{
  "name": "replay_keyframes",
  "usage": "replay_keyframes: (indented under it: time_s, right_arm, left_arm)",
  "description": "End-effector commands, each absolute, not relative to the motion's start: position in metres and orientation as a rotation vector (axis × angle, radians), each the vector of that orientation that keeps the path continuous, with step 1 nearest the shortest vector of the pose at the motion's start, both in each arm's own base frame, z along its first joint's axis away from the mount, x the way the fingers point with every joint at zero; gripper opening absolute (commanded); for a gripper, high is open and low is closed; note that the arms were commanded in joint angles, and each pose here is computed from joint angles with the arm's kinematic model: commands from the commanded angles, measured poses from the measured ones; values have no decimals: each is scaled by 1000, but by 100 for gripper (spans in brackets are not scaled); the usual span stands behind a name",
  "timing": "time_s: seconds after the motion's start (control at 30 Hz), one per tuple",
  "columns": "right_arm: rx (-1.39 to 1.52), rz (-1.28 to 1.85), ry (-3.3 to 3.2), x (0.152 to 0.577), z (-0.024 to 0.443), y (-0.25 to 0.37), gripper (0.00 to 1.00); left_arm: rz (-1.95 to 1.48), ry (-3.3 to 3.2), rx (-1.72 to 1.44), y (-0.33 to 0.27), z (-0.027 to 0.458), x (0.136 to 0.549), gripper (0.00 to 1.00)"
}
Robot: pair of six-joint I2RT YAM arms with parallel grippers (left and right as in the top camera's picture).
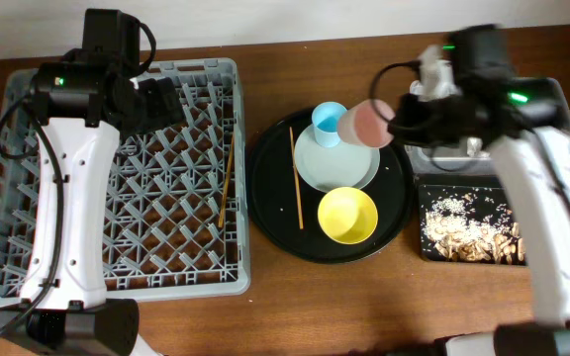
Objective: Sort waste into correct bins and load items into the dishwasher rack
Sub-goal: 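Lift the pink cup with the right gripper toward the left gripper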
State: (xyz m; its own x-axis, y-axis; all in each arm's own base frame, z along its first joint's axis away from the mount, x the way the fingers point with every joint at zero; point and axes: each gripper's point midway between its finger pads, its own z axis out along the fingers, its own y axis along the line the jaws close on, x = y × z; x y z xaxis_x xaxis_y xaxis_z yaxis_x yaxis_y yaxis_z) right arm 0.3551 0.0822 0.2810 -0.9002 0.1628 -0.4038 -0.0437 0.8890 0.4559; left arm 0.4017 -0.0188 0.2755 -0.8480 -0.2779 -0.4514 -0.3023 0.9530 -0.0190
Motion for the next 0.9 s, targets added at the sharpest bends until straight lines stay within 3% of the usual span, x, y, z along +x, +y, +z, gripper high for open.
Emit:
replay_keyframes:
  time_s: [0.0, 0.23, 0.27, 0.3, 0.37, 0.43, 0.47, 0.5, 0.53, 0.57, 0.6, 0.63, 0.87]
  right_arm:
    - [-116, 979, 2468, 334, 319, 95, 4]
    - [-413, 1238, 2270, 302, 339, 96, 4]
    - [-450, 1256, 2243, 297, 341, 97, 4]
    - [-481, 1269, 2218, 294, 343, 98, 4]
    - [-514, 1294, 2172, 290, 348, 100, 4]
    - [-518, 1291, 2169, 290, 348, 100, 4]
    - [-529, 1289, 2162, 290, 349, 100, 4]
    - [-534, 1291, 2159, 289, 349, 100, 4]
    - [-533, 1297, 2155, 289, 350, 101, 4]
    - [-536, 1303, 2146, 289, 351, 101, 4]
    - [-545, 1318, 2120, 288, 354, 103, 4]
    - [-550, 1336, 2095, 288, 358, 104, 4]
    - [-584, 1442, 1918, 285, 384, 112, 4]
  left_arm:
    - [76, 2641, -435, -18, 274, 403, 99]
    - [27, 2622, -426, -23, 278, 407, 99]
    - [-20, 2651, -397, -30, 275, 404, 89]
    - [-79, 2677, -318, -40, 274, 402, 59]
    - [-283, 2714, -10, -74, 275, 396, 26]
    - [-545, 2661, 303, -111, 285, 386, 21]
    - [-703, 2589, 473, -133, 294, 378, 25]
    - [-972, 2466, 617, -161, 313, 363, 42]
    - [-1143, 2371, 690, -177, 329, 351, 51]
    - [-1335, 2248, 754, -191, 349, 338, 77]
    - [-1487, 2137, 791, -200, 367, 326, 92]
    - [-1607, 2040, 808, -205, 383, 317, 99]
    - [-1894, 1734, 937, -234, 425, 282, 99]
